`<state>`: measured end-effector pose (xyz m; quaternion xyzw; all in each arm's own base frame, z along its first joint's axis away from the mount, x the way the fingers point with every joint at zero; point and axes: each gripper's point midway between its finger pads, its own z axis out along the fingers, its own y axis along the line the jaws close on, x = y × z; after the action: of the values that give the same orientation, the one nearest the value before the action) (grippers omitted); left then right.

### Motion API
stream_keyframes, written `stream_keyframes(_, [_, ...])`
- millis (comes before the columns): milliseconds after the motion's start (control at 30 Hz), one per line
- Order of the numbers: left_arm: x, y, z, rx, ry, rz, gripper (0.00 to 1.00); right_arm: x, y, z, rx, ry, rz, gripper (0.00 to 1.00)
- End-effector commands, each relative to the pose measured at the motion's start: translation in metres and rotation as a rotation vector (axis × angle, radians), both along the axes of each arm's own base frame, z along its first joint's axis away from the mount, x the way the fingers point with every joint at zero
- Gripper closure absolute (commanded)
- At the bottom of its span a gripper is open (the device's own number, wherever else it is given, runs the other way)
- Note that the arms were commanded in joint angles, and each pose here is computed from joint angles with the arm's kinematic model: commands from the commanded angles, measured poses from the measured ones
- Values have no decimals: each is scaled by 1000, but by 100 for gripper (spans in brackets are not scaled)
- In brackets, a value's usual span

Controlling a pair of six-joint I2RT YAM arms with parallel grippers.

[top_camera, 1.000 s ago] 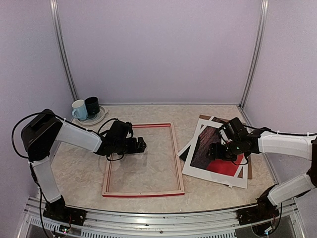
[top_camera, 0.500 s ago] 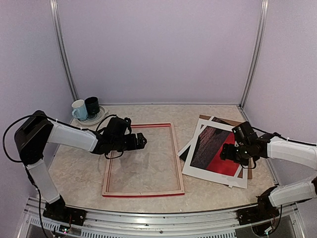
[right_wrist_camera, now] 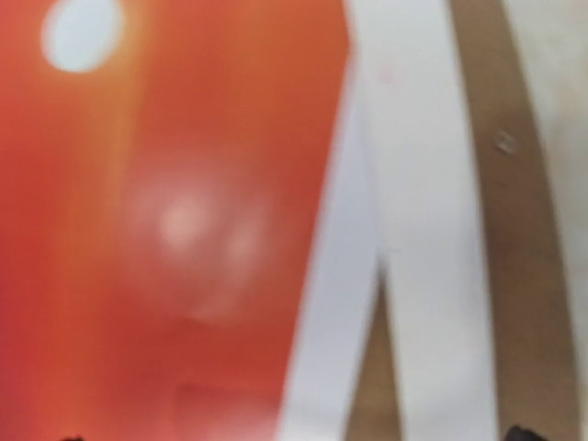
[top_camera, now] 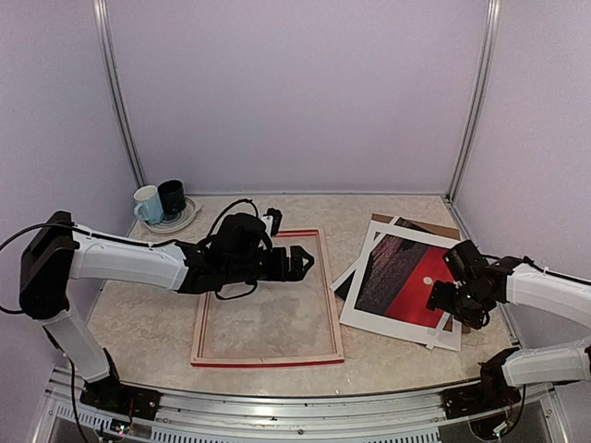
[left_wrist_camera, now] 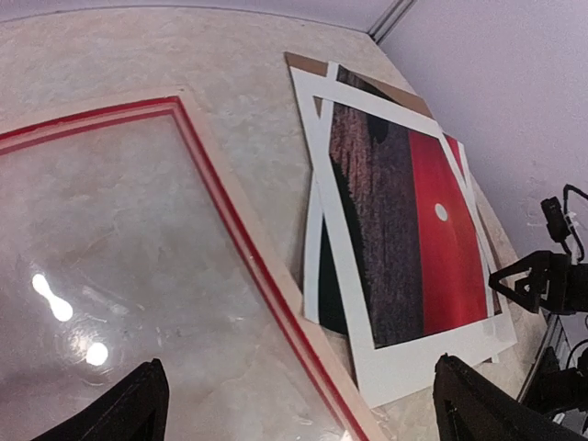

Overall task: Put the photo into the frame
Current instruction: Pick up the mat board from the photo.

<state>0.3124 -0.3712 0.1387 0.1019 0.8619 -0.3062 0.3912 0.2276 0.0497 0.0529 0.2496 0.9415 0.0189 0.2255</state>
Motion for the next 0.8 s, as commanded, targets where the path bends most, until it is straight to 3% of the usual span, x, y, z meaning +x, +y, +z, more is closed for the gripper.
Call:
stream_keyframes(0, [-15,-48,26,-43,-49,-118,1,-13,-17,-6,-55,63,-92,1])
stream_keyframes(333, [-42,-119,5,-89,-2,-279,1,-35,-11,-28,24,107,-104,1])
stream_keyframes(767, [-42,-166,-26,-110,67,-364,1,-37,2,-34,110,86,-68,1])
